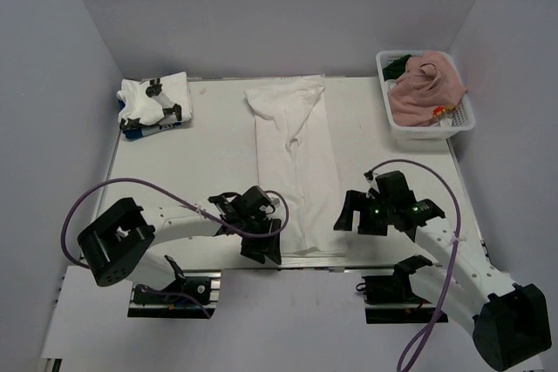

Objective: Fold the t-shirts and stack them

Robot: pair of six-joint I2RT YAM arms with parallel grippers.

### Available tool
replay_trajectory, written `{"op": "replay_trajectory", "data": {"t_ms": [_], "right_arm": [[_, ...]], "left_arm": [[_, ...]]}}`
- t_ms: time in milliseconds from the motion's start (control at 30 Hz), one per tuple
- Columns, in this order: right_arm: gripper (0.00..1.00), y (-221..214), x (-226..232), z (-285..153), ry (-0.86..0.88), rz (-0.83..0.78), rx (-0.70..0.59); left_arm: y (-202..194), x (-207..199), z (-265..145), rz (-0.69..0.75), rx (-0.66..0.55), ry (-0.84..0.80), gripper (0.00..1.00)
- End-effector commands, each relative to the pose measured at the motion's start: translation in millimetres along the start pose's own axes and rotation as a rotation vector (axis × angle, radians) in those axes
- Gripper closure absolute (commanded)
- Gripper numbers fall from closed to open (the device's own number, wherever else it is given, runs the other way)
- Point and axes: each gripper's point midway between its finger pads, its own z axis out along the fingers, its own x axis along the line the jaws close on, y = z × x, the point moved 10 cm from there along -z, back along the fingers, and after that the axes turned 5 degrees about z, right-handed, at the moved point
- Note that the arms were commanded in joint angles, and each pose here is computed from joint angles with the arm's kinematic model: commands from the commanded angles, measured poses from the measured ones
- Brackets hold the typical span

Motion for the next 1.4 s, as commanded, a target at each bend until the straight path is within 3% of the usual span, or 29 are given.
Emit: {"op": "replay_trajectory", "data": {"t_ms": [0,200,333,467,533,567,633,667,700,767,800,833,967,1233,1300,1367], "right_arm": [[0.1,-25,-3,-1,0.046,0.079,0.153],[0.1,-46,-11,10,0.087,0.116,0.265],[0.1,-49,-10,12,0.097,0.105,0.276],[0.1,-50,-11,16,0.101,0.091,0.291],[0.1,-52,-12,19,0.09,0.095,0.311],[0.1,-52,-13,21,0.088,0.095,0.312],[0.11,-54,-13,24,0.088,0.094,0.319],[0.14,-55,-14,26,0.088,0.095,0.315],[0.2,-55,-16,28,0.071,0.093,0.311],[0.33,-57,-17,30,0.051,0.091,0.309],[0.53,-57,-20,32,0.022,0.093,0.294],[0.65,-55,-22,35,0.007,0.084,0.274],[1.0,-50,-21,35,-0.028,0.068,0.252],[1.0,-61,-3,8,0.084,0.04,0.357],[1.0,-62,0,0,0.096,0.023,0.346],[1.0,-53,8,-3,0.12,0.0,0.293]], "left_arm": [[-1,5,7,-0.019,0.004,0.051,0.36],[3,12,4,-0.065,-0.04,0.193,0.39],[3,12,-5,-0.069,-0.09,0.23,0.3],[9,15,-1,-0.08,-0.104,0.255,0.32],[13,12,2,-0.08,-0.095,0.245,0.39],[16,10,6,-0.075,-0.104,0.221,0.5],[13,8,15,-0.069,-0.056,0.168,0.61],[17,4,18,-0.06,-0.066,0.134,0.69],[16,6,20,-0.064,-0.058,0.141,0.82],[14,9,23,-0.074,-0.034,0.162,0.99],[17,7,22,-0.071,-0.041,0.155,1.0],[16,6,22,-0.071,-0.035,0.148,1.0],[11,3,12,-0.06,-0.038,0.098,1.0],[-23,-8,-7,-0.109,0.03,-0.069,1.0],[-23,-9,-13,-0.106,0.041,-0.03,1.0],[-8,-22,-22,-0.067,-0.026,-0.01,1.0]]}}
